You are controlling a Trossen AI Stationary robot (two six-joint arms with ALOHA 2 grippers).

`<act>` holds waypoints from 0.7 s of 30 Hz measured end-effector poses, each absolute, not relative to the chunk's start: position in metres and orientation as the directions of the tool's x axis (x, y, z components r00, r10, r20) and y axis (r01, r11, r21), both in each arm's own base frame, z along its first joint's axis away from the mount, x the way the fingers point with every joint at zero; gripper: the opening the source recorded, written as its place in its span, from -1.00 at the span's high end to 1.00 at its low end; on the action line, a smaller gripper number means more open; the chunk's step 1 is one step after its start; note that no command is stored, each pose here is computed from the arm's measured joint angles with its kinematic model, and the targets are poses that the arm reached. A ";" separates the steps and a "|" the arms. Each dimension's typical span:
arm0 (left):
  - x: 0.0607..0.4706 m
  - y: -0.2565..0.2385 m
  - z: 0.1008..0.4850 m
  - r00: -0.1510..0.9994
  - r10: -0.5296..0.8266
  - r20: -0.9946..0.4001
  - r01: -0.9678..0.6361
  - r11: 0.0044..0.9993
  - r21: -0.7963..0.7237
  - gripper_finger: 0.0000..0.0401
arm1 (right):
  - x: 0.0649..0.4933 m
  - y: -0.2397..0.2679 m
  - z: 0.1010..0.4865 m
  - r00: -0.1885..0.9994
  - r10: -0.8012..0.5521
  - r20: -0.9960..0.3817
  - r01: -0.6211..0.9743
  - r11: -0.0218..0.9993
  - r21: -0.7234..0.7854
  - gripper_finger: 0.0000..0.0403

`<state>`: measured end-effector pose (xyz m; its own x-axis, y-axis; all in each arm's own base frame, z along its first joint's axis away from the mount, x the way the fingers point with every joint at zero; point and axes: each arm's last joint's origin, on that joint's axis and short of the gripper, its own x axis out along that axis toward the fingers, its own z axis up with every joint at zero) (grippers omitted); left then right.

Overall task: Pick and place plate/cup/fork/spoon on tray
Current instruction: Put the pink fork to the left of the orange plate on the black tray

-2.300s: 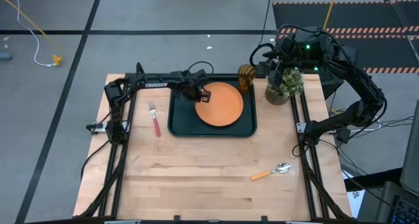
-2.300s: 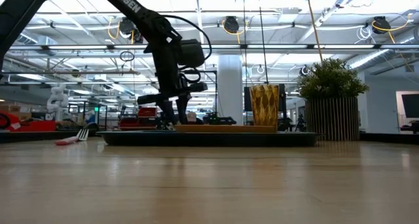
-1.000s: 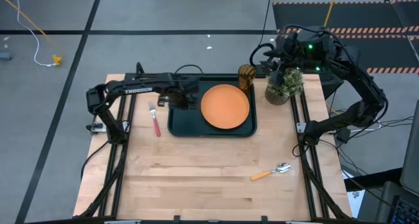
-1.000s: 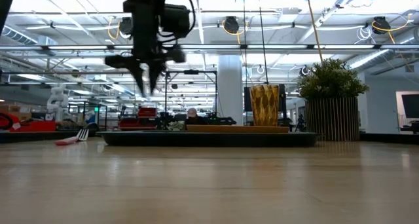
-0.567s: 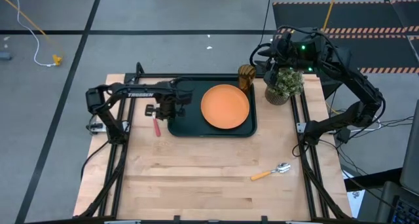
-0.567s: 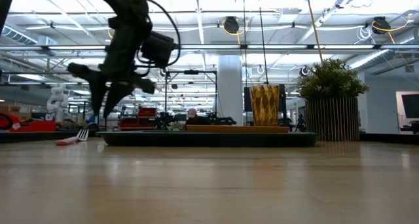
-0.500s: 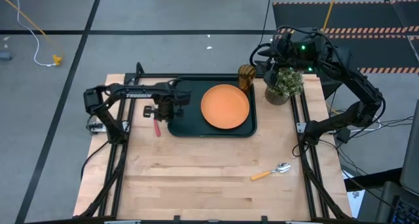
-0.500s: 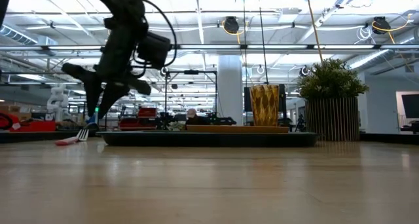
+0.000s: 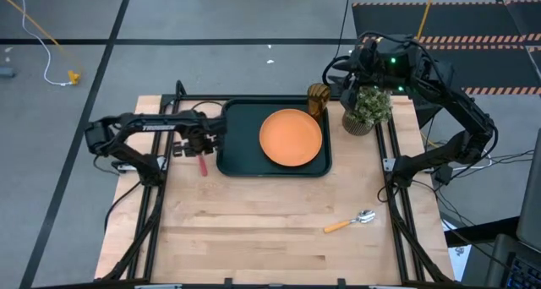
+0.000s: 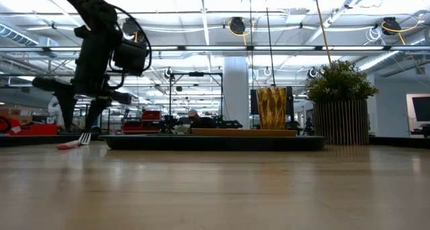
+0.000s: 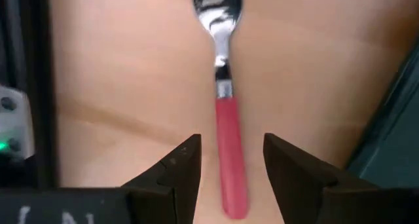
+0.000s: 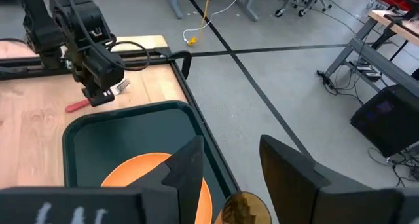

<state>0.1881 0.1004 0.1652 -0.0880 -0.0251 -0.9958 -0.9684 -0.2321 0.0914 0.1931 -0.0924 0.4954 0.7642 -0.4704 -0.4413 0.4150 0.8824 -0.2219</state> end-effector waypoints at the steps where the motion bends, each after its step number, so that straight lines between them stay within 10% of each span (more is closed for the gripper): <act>1: 0.188 0.102 0.162 -0.072 -0.016 -0.997 -0.968 -0.240 0.074 0.17 | 0.193 -0.093 0.496 0.766 -0.471 -0.438 0.416 0.882 -0.221 0.29; 21: 0.170 0.111 0.134 -0.069 0.069 -0.995 -0.923 -0.383 0.038 0.19 | 0.194 -0.093 0.496 0.770 -0.470 -0.431 0.453 0.879 -0.150 0.29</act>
<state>0.1701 0.1107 0.1344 -0.0690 0.0686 -0.9953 -0.9228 -0.3834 0.0376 0.1936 -0.0926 0.4963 0.7700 -0.4701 -0.4314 0.4528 0.8790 -0.1497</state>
